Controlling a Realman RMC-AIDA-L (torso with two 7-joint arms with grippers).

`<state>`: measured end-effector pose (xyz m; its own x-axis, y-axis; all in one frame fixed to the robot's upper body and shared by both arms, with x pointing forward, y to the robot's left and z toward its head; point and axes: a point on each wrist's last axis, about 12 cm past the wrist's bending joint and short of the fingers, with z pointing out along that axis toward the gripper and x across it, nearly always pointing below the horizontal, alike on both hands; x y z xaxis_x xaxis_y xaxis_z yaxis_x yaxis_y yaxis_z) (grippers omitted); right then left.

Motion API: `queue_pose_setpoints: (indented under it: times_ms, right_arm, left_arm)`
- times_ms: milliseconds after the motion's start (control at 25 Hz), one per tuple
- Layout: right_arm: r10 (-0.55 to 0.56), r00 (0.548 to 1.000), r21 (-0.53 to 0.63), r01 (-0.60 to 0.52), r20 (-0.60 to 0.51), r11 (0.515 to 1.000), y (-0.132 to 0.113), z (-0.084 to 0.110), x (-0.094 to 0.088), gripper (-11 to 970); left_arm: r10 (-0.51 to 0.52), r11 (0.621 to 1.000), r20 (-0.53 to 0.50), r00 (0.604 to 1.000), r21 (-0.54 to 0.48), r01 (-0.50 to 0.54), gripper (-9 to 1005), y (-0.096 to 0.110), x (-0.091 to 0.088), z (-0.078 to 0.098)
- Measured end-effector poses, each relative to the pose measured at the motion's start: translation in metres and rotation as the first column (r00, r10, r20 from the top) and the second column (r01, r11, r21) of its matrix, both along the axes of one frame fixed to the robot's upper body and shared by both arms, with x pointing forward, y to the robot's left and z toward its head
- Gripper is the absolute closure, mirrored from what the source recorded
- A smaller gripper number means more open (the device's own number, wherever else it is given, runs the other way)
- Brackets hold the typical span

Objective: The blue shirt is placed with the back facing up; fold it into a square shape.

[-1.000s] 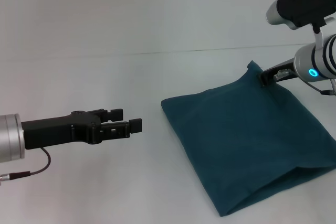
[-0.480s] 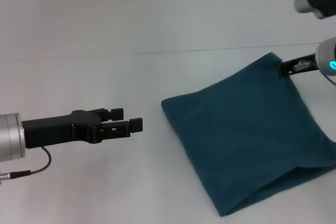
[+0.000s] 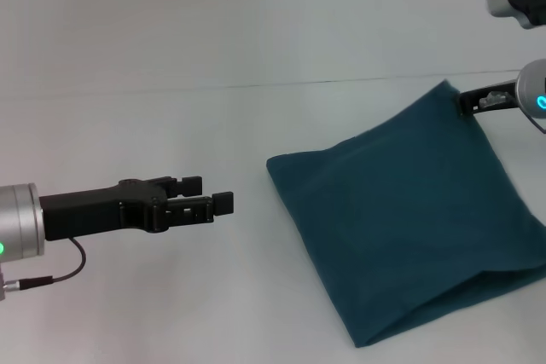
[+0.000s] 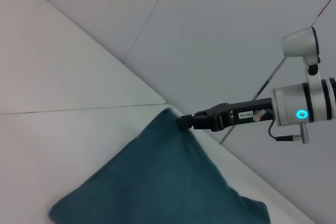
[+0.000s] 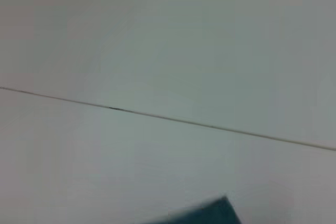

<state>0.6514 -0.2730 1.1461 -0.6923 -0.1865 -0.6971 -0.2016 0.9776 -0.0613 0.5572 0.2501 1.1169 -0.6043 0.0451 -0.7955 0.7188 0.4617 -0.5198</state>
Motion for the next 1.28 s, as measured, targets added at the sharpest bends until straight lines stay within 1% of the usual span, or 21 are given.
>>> queue_pose_setpoints:
  times_ms: [120, 280, 360, 440, 480, 520, 600, 680, 720, 760, 800, 960, 1040, 1160, 1280]
  right_arm:
    - [-0.008, 1.000, -0.007, 0.008, 0.003, 1.000, -0.001, -0.001, 0.002, 909]
    - [-0.043, 0.999, -0.016, 0.043, 0.007, 0.999, -0.009, 0.000, 0.003, 899]
    - [-0.048, 0.999, -0.007, 0.048, 0.014, 0.999, -0.011, 0.002, 0.003, 781]
    - [-0.016, 0.999, 0.013, 0.016, 0.032, 1.000, -0.007, 0.006, -0.001, 662]
    - [-0.016, 0.999, 0.013, 0.016, 0.032, 1.000, -0.007, 0.006, -0.001, 628]
    - [0.023, 0.999, 0.033, -0.024, 0.034, 0.999, 0.001, 0.007, -0.003, 594]
    - [0.062, 0.998, 0.052, -0.063, 0.023, 0.997, 0.008, 0.003, -0.006, 525]
    - [0.078, 0.997, 0.060, -0.079, 0.015, 0.995, 0.012, -0.001, -0.007, 457]
    - [0.094, 0.996, 0.068, -0.093, -0.001, 0.993, 0.015, -0.011, -0.009, 423]
    - [0.094, 0.996, 0.068, -0.093, -0.001, 0.993, 0.015, -0.011, -0.009, 314]
    - [0.096, 0.995, 0.072, -0.095, -0.014, 0.993, 0.016, -0.019, -0.010, 205]
    - [0.085, 0.995, 0.081, -0.080, -0.060, 0.994, 0.014, -0.042, -0.012, 122]
    - [0.079, 0.994, 0.078, -0.073, -0.074, 0.994, 0.012, -0.050, -0.014, 80]
    - [0.070, 0.995, 0.074, -0.064, -0.073, 0.995, 0.009, -0.054, -0.016, 81]
    - [0.067, 0.996, 0.074, -0.063, -0.056, 0.995, 0.007, -0.049, -0.015, 82]
  left_arm:
    - [0.000, 1.000, 0.001, 1.000, -0.001, 0.000, 122, 0.000, 0.000, 0.000]
    - [0.002, 1.000, 0.000, 1.000, -0.003, -0.002, 122, 0.000, 0.000, 0.000]
    - [0.004, 1.000, 0.001, 1.000, -0.004, -0.004, 122, 0.000, 0.000, -0.001]
    - [0.005, 1.000, 0.001, 1.000, -0.005, -0.005, 122, 0.000, 0.000, -0.002]
    - [0.006, 1.000, 0.002, 1.000, -0.005, -0.006, 122, 0.000, 0.000, -0.002]
    - [0.009, 1.000, 0.002, 1.000, -0.004, -0.009, 122, 0.000, 0.000, -0.002]
    - [0.012, 1.000, 0.003, 1.000, -0.002, -0.012, 122, 0.000, 0.001, -0.002]
    - [0.011, 1.000, 0.003, 1.000, -0.002, -0.011, 122, 0.000, 0.001, -0.002]
    - [0.011, 1.000, 0.003, 1.000, -0.002, -0.011, 122, 0.000, 0.001, -0.002]
    - [0.011, 1.000, 0.003, 1.000, -0.003, -0.011, 122, 0.000, 0.001, -0.002]
    - [0.010, 1.000, 0.003, 1.000, -0.003, -0.010, 122, -0.001, 0.001, -0.003]
    - [0.009, 1.000, 0.005, 1.000, -0.004, -0.009, 122, -0.001, 0.000, -0.004]
    - [0.014, 1.000, 0.005, 1.000, -0.002, -0.014, 122, -0.001, 0.001, -0.004]
    - [0.017, 1.000, 0.007, 1.000, 0.000, -0.017, 122, -0.001, 0.001, -0.004]
    - [0.015, 1.000, 0.010, 1.000, 0.000, -0.015, 122, -0.002, 0.002, -0.003]
